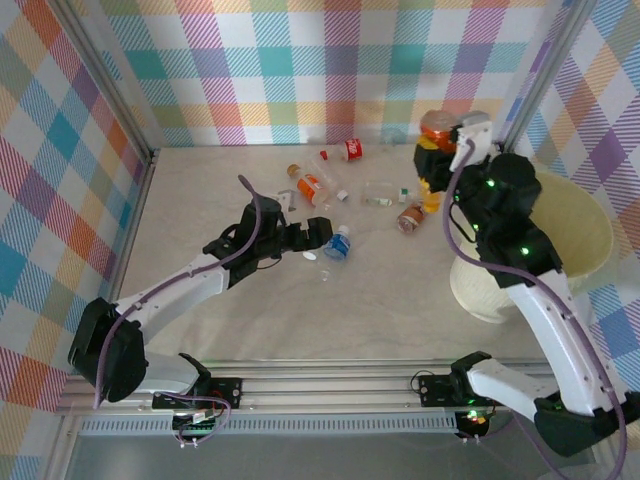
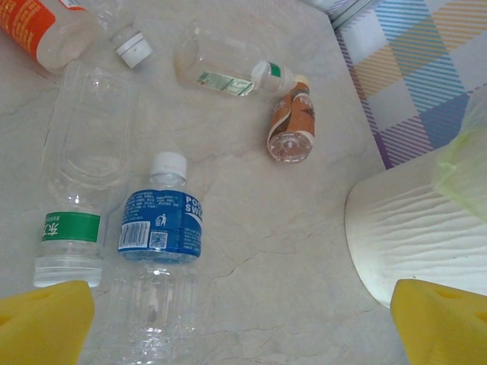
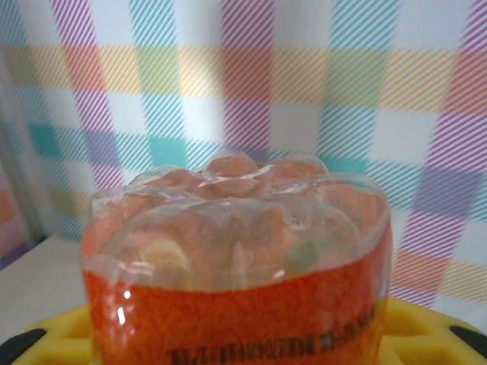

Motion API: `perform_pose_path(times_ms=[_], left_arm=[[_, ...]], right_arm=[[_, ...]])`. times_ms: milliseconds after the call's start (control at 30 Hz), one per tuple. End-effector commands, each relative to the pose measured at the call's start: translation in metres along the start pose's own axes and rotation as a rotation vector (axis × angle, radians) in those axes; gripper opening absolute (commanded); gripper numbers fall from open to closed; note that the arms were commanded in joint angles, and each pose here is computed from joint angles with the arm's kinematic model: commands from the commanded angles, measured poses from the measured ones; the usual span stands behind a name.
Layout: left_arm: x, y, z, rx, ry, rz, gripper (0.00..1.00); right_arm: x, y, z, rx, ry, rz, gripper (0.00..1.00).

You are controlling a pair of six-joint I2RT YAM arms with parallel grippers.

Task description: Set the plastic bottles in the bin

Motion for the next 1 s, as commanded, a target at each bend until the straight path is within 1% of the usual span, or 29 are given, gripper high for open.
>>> perform_pose_path(times_ms=[0, 100, 233, 267, 400, 667, 833, 967], left_arm=[[-0.015, 0.002, -0.008, -0.028, 0.022, 0.033, 1.0], [-0.014, 0.004, -0.009, -0.031, 0.013, 0.026, 1.0], [-0.015, 0.006, -0.01, -0.036, 0.007, 0.025, 1.0], [-0.014, 0.006, -0.009, -0.033, 0.005, 0.023, 1.0], [-0.013, 0.004, -0.01, -0.038, 0.009, 0.012, 1.0], [-0.008, 0.001, -0.013, -0.072, 0.01, -0.018, 1.0], [-0.004, 0.005, -0.014, -0.076, 0.01, -0.034, 1.0], [-0.002, 0.007, -0.013, -0.073, 0.007, -0.042, 1.0]], right_arm=[[-0.038, -0.01, -0.014, -0.039, -0.076, 0.209, 0.47], [-0.066, -0.018, -0.012, 0.006, -0.072, 0.322, 0.47], [-0.099, -0.025, 0.002, 0.061, -0.036, 0.434, 0.47], [-0.107, -0.026, 0.008, 0.076, 0.004, 0.459, 0.47], [-0.128, -0.033, 0.034, 0.176, 0.068, 0.495, 0.47], [-0.141, -0.057, 0.091, 0.4, 0.129, 0.512, 0.48], [-0.138, -0.065, 0.118, 0.466, 0.151, 0.505, 0.49], [-0.134, -0.065, 0.139, 0.481, 0.159, 0.499, 0.5]])
Point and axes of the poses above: each hand's point on the last joint's axis, 136 mm out from that joint toward the fingers, its own y axis out along the fingers, its own x axis along the line the jaws close on, z = x × y, the point moved 3 cm from there along -y, back along the fingers, and after that the axes turned 9 degrees about -y, right-handed, at the moved point
